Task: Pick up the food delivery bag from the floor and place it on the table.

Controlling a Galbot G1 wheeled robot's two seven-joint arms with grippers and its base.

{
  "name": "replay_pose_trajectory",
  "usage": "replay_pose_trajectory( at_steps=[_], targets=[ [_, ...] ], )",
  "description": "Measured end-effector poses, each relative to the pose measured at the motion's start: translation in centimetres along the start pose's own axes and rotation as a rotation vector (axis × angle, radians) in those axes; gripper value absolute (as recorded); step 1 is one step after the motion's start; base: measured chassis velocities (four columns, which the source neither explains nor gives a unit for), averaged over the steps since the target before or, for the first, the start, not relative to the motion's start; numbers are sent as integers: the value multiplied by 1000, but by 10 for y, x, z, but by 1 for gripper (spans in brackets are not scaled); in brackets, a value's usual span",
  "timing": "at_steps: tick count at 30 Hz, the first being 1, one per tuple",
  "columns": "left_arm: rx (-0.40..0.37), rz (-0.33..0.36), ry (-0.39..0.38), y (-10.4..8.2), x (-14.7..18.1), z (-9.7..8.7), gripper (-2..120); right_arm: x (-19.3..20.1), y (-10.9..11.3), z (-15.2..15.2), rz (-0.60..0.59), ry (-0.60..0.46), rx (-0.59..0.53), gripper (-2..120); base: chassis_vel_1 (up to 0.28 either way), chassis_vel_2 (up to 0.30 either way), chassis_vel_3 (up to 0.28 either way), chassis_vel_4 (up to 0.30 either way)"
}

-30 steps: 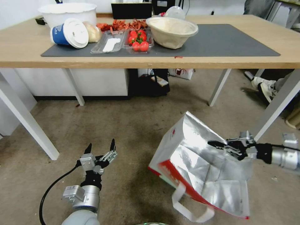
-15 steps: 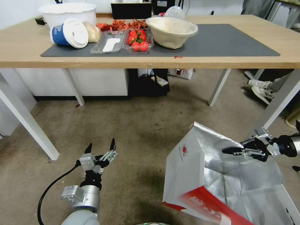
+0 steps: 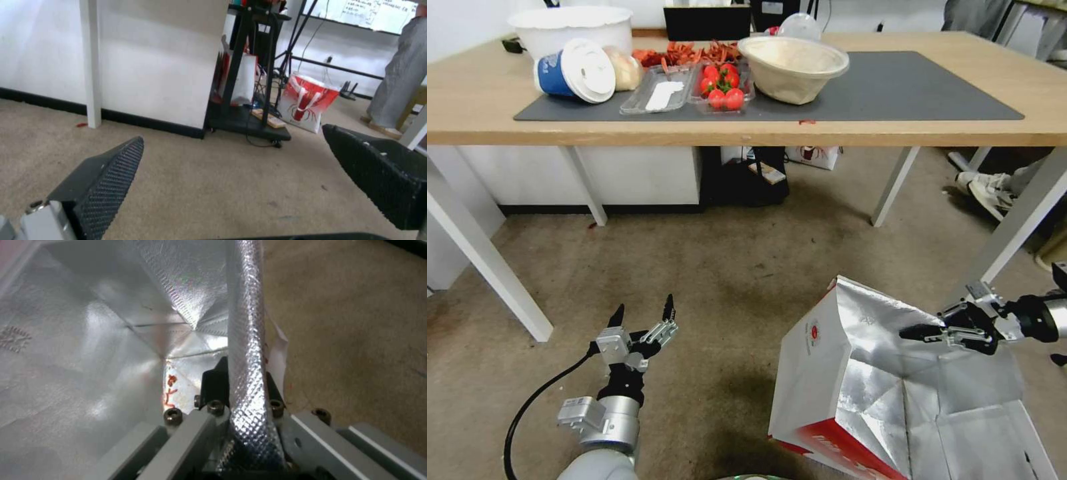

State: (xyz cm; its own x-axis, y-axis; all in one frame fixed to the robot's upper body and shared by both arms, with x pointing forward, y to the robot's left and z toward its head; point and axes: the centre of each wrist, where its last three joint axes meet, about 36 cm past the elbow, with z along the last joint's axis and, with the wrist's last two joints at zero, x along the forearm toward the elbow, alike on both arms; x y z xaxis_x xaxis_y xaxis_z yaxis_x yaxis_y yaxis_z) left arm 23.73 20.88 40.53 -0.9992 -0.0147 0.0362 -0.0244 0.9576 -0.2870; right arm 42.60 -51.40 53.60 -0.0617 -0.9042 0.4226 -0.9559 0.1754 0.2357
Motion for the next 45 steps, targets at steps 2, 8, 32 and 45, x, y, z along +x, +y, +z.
replay_pose_trajectory(
  at_steps=[2, 8, 32, 45],
  targets=[
    [0, -1, 0, 0, 0, 0, 100, 0, 0, -1, 2, -1, 1, 0, 0, 0, 0, 0],
    [3, -7, -3, -1, 0, 0, 100, -2, 1, -1, 1, -2, 3, 0, 0, 0, 0, 0],
    [10, -16, -19, -2, 2, 0, 100, -11, 7, 4, -17, -4, -3, 0, 0, 0, 0, 0],
    [1, -9, -19, -2, 3, 1, 100, -11, 8, 1, -22, -1, 0, 0, 0, 0, 0, 0]
  ],
)
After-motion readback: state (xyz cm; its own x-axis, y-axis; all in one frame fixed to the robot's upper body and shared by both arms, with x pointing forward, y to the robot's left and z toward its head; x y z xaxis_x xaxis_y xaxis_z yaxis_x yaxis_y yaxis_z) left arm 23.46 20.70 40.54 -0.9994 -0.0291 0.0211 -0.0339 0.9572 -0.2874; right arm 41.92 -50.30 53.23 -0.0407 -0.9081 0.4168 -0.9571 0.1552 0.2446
